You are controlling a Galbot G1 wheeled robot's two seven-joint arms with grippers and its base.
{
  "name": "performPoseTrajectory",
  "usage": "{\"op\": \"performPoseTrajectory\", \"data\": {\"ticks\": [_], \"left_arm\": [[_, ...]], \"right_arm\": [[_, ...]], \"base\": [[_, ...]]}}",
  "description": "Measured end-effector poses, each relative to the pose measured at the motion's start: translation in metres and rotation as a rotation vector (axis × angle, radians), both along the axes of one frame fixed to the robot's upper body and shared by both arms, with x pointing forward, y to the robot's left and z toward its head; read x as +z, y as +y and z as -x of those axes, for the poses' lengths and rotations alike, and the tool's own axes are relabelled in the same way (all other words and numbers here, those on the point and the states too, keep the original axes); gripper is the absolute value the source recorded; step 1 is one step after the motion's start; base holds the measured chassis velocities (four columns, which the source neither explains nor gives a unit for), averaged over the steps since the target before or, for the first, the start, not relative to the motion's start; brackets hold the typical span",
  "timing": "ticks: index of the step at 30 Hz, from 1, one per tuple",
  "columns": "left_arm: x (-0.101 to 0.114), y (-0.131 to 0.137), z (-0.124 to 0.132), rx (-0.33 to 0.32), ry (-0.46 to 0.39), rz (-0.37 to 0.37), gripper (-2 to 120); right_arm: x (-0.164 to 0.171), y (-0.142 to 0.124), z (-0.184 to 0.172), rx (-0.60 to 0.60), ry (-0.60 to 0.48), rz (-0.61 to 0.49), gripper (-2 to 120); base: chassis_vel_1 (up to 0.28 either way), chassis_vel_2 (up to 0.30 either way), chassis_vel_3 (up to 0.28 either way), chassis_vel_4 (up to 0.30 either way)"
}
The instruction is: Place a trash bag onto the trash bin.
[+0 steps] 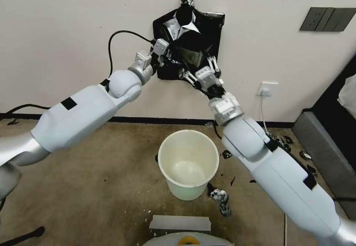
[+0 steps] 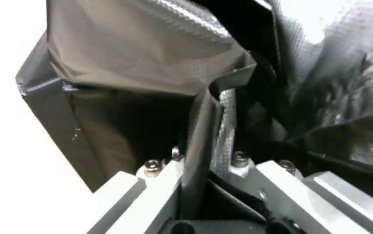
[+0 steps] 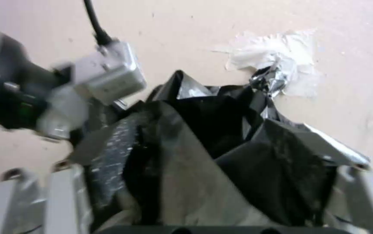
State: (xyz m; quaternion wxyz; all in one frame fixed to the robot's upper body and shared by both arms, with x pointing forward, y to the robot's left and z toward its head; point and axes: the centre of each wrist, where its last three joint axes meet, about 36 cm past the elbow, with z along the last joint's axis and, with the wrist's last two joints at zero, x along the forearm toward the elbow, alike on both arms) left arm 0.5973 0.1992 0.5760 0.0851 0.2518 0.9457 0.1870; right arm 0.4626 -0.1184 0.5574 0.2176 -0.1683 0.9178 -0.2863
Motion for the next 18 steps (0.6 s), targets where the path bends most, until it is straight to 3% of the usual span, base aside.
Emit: {"op": "performPoseTrajectory", "data": {"ticks": [3, 18], "left_arm": [[0.001, 0.001, 0.000, 0.002, 0.001, 0.006, 0], [-0.005, -0.001, 0.002, 0.009, 0.019, 0.035, 0]], "right_arm": [[0.002, 0.004, -0.015, -0.026, 0.000, 0.032, 90], [-0.023, 0.013, -0.051, -0.107, 0.029, 0.126, 71]], "base": [[0.000, 0.000, 0.000, 0.000], [0.000, 0.000, 0.000, 0.000]]}}
